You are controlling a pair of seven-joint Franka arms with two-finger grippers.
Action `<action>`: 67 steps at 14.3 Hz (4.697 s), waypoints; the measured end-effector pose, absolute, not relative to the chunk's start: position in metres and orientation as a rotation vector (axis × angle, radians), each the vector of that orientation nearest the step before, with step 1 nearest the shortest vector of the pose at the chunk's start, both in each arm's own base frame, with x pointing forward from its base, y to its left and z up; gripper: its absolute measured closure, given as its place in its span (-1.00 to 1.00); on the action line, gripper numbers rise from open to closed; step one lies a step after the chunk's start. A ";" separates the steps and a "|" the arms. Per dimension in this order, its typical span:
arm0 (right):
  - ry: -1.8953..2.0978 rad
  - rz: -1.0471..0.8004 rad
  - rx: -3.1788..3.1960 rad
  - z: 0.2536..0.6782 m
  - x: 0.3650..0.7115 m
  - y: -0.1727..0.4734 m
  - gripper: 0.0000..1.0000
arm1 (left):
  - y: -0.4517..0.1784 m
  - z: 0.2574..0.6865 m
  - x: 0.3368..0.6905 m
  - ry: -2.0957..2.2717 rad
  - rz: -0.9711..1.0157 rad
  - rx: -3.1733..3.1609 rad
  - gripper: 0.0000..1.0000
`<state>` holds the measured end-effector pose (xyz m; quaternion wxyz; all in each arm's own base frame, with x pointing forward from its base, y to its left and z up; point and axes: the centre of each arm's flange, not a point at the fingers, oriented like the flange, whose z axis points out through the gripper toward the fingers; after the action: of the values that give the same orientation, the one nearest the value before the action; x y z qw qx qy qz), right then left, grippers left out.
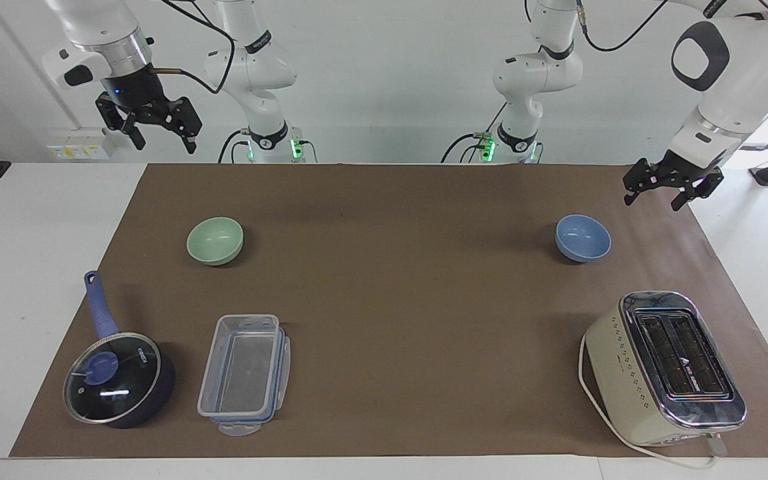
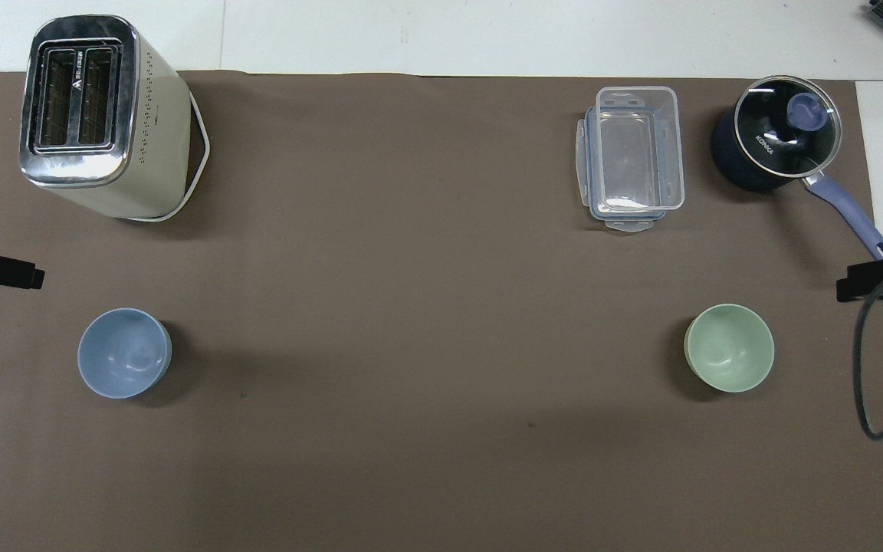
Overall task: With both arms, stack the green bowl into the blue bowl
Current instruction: 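Reach the left gripper down to the rim of the blue bowl, then grip the blue bowl rim and slide it toward the table center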
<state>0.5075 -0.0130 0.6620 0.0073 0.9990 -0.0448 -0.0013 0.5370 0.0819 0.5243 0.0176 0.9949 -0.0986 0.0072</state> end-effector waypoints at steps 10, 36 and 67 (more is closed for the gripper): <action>-0.144 -0.004 3.124 0.662 0.507 -0.015 -1.00 | 0.112 0.405 0.512 -0.232 0.037 3.011 -1.00; -0.144 -0.004 3.124 0.662 0.507 -0.015 -1.00 | 0.037 0.397 0.497 -0.315 -0.095 2.923 0.91; -0.144 -0.004 3.124 0.662 0.507 -0.015 -1.00 | -0.297 0.395 0.487 -0.118 0.134 2.950 -1.00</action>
<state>0.5075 -0.0146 0.6620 0.0071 0.9989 -0.0462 -0.0013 0.4873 -0.2965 0.3953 0.0930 0.9939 -0.0396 0.0451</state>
